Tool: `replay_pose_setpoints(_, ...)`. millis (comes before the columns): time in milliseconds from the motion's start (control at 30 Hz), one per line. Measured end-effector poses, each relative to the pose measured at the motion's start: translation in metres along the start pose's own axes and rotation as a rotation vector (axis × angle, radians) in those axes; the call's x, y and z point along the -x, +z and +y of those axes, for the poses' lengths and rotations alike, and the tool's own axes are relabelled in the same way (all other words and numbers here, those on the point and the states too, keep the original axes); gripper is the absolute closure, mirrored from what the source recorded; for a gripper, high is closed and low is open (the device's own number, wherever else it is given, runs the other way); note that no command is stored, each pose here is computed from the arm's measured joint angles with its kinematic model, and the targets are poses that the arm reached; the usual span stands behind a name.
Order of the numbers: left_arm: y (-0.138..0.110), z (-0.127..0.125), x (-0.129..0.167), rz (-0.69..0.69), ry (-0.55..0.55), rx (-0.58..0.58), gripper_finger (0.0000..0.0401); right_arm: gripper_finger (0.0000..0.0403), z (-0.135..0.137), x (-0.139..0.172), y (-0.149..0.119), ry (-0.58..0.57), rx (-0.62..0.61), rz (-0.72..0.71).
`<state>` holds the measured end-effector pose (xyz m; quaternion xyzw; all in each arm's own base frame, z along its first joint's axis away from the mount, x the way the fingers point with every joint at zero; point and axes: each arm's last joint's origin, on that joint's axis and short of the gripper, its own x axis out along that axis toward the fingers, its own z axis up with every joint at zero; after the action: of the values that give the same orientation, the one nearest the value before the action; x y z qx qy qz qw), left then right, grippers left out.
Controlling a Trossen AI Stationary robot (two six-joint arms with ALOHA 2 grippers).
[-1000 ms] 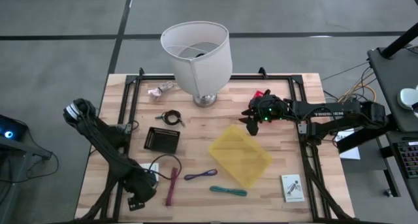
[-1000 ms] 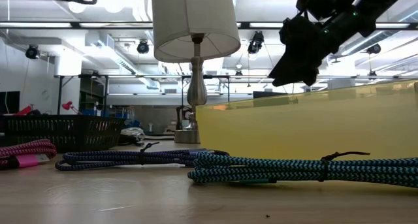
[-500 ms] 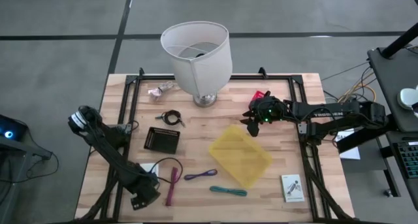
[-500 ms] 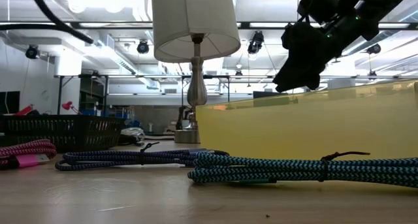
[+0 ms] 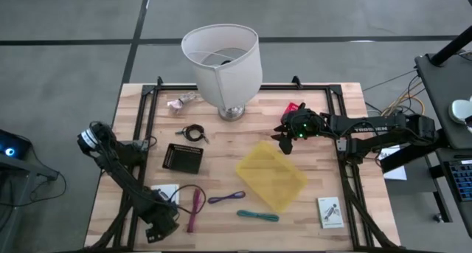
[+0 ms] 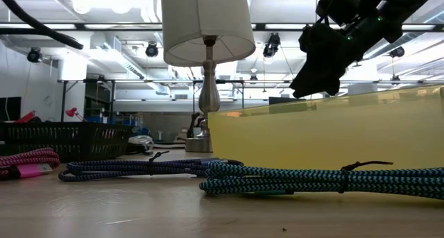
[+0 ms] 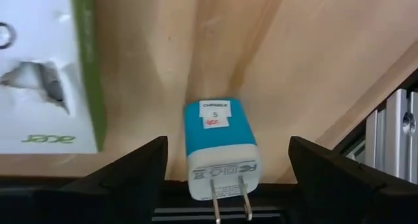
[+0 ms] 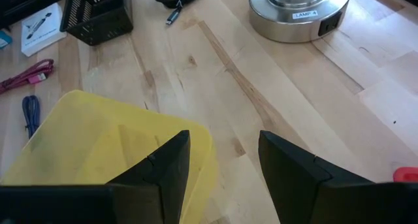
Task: Pick and place items into bin
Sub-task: Put the blue charger adapter into the red bin
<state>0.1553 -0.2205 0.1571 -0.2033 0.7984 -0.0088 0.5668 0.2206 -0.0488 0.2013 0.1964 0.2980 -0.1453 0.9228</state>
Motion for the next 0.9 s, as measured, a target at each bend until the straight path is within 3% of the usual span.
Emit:
replay_pose_setpoints(433, 0.0005, 0.0077, -0.0086, 0.002, 0.008, -0.004, 0.0195, 0.0234, 0.0000, 0.0000, 0.0000, 0.000, 0.000, 0.000)
replay_pose_setpoints(667, 0.0007, 0.0085, -0.0103, 0.010, -0.002, -0.130, 0.0266, 0.0234, 0.0000, 0.0000, 0.0000, 0.001, 0.001, 0.000)
replay_pose_setpoints(900, 0.0033, 0.0013, -0.0100, -0.018, -0.071, -0.160, 0.0268, 0.0234, 0.0000, 0.0000, 0.0000, 0.001, 0.007, 0.000)
